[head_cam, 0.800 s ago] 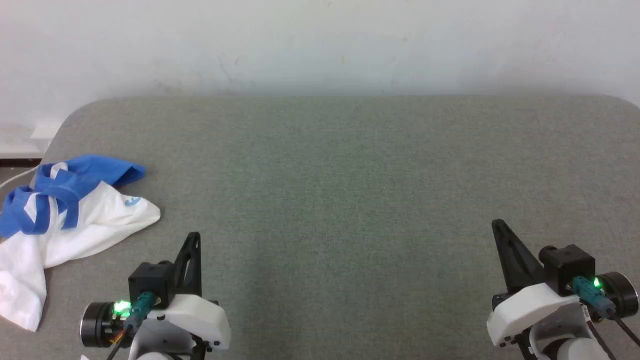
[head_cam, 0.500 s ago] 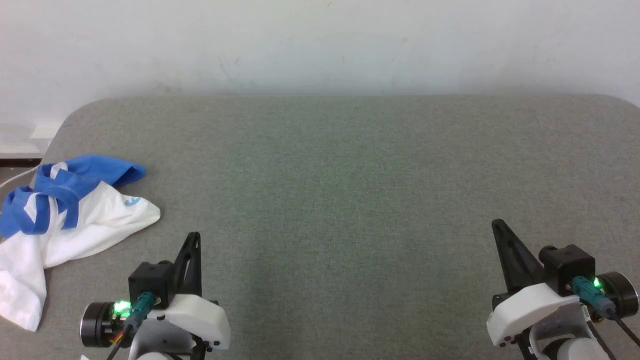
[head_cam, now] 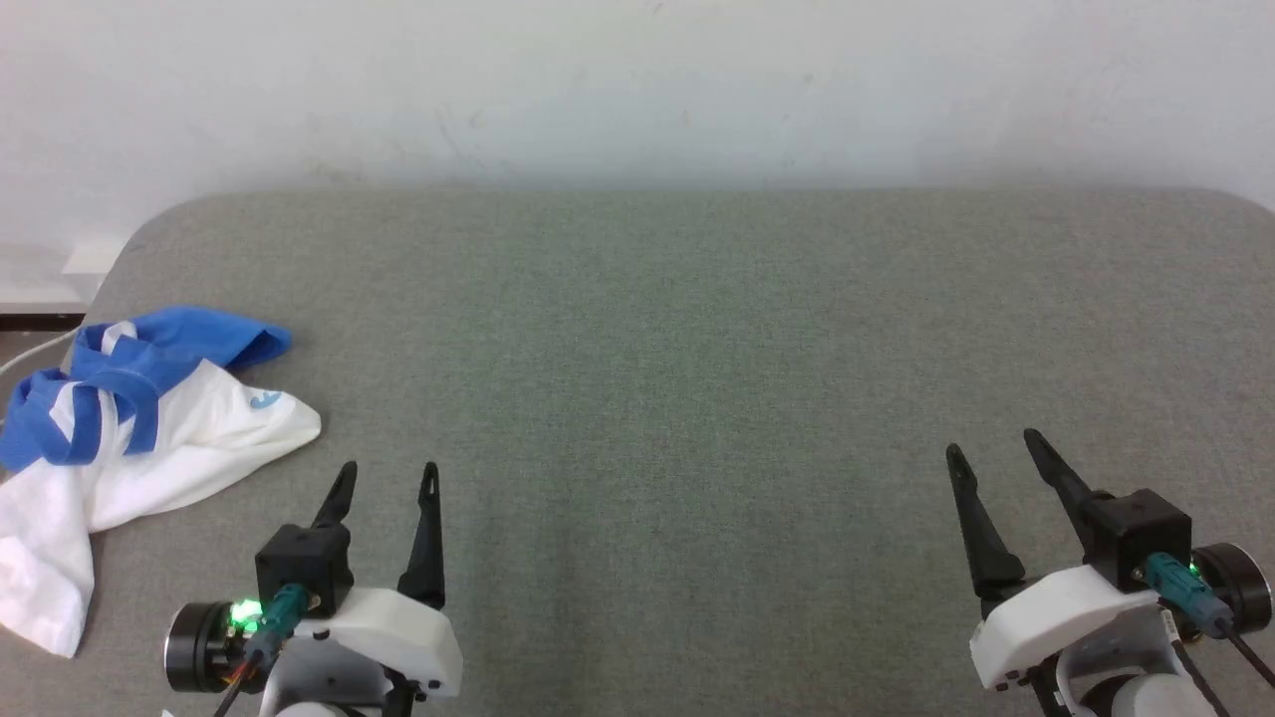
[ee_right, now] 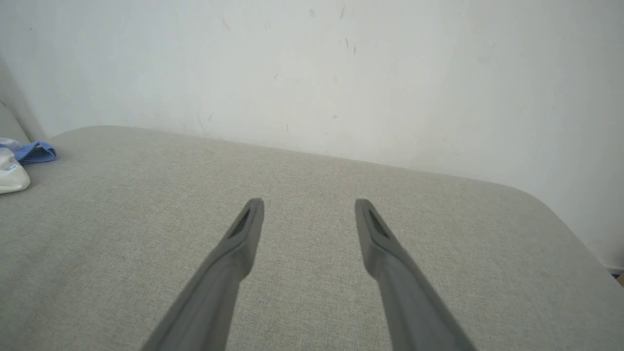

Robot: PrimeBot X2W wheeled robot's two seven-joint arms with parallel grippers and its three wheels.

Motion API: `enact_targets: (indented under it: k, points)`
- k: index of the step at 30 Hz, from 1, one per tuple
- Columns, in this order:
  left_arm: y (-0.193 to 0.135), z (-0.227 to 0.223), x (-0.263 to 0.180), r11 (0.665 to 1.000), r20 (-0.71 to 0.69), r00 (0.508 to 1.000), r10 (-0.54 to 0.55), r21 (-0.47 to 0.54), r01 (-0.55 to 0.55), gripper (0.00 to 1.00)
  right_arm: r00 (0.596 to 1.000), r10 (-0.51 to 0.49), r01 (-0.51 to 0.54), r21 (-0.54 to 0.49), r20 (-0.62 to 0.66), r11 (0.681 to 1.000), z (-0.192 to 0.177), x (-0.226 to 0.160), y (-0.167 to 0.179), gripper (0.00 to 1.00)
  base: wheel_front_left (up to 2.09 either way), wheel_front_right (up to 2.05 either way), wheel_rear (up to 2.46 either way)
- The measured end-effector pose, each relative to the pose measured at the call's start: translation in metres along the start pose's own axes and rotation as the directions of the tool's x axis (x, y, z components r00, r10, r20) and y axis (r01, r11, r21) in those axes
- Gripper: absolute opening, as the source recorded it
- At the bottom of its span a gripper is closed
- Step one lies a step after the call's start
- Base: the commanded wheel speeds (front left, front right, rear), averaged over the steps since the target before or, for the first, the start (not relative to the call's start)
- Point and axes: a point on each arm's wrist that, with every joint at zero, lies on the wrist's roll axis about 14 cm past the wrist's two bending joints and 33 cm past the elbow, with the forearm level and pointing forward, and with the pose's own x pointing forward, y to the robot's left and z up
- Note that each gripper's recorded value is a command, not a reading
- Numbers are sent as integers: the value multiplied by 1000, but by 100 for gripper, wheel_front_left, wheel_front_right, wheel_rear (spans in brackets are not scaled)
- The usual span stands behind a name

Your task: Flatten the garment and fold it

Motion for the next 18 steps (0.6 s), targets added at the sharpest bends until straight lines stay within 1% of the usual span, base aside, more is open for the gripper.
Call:
enact_targets:
  k: [9, 18]
  points:
    - [6, 3, -4, 999, 18, 1000, 19, -29, -18, 100, 1000, 19, -19, 14, 21, 1000, 3, 4, 6, 100, 0, 0, 0]
    - [24, 6, -13, 996, 40, 996, 75, -60, -73, 100, 996, 69, -70, 17, 52, 997, 10, 12, 22, 100, 0, 0, 0]
